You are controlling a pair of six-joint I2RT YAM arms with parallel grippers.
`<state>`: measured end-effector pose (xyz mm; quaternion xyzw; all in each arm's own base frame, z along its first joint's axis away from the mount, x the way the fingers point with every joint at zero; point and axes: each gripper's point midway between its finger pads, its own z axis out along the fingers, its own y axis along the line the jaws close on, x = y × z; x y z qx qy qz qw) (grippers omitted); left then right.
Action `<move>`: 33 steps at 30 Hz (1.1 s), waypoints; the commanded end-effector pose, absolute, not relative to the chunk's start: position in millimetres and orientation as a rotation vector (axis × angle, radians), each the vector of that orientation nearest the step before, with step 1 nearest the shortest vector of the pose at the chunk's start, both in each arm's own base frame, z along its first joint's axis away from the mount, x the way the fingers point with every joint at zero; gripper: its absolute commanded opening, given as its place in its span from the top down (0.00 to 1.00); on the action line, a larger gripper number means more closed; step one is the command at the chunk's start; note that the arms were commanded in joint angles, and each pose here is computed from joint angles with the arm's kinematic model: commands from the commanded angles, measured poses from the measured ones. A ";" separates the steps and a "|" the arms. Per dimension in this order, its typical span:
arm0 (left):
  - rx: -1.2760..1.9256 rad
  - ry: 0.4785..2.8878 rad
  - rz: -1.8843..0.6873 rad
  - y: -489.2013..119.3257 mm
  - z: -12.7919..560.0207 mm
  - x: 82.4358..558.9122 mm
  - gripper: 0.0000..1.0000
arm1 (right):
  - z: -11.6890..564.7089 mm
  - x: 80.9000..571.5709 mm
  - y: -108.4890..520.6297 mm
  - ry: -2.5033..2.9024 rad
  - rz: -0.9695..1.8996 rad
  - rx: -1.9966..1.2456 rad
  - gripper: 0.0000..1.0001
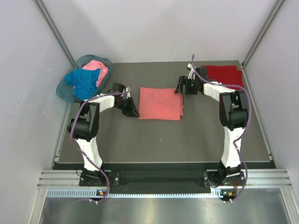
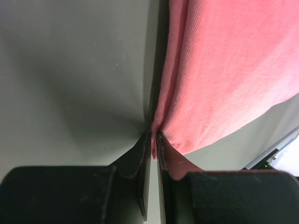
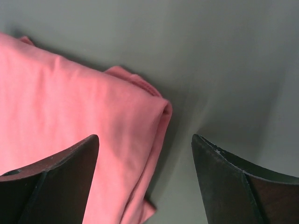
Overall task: Fold and stack the t-shirts
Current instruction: Fold the tshirt
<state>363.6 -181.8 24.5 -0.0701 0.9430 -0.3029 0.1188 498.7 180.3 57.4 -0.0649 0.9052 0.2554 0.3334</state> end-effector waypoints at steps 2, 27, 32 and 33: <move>-0.183 2.727 -0.859 -181.6 20.4 377.9 0.85 | 58.5 507.2 193.0 2.370 0.746 -0.229 0.20; -0.217 2.771 -0.762 -169.8 6.5 372.6 0.87 | 16.5 467.8 192.5 2.522 1.018 -0.056 0.49; -0.243 2.785 -0.721 -165.1 2.3 371.1 0.87 | 30.8 472.5 187.9 2.457 1.017 -0.047 0.83; -0.245 2.785 -0.721 -165.2 2.4 371.1 0.87 | 33.4 474.3 189.3 2.434 1.007 -0.058 0.89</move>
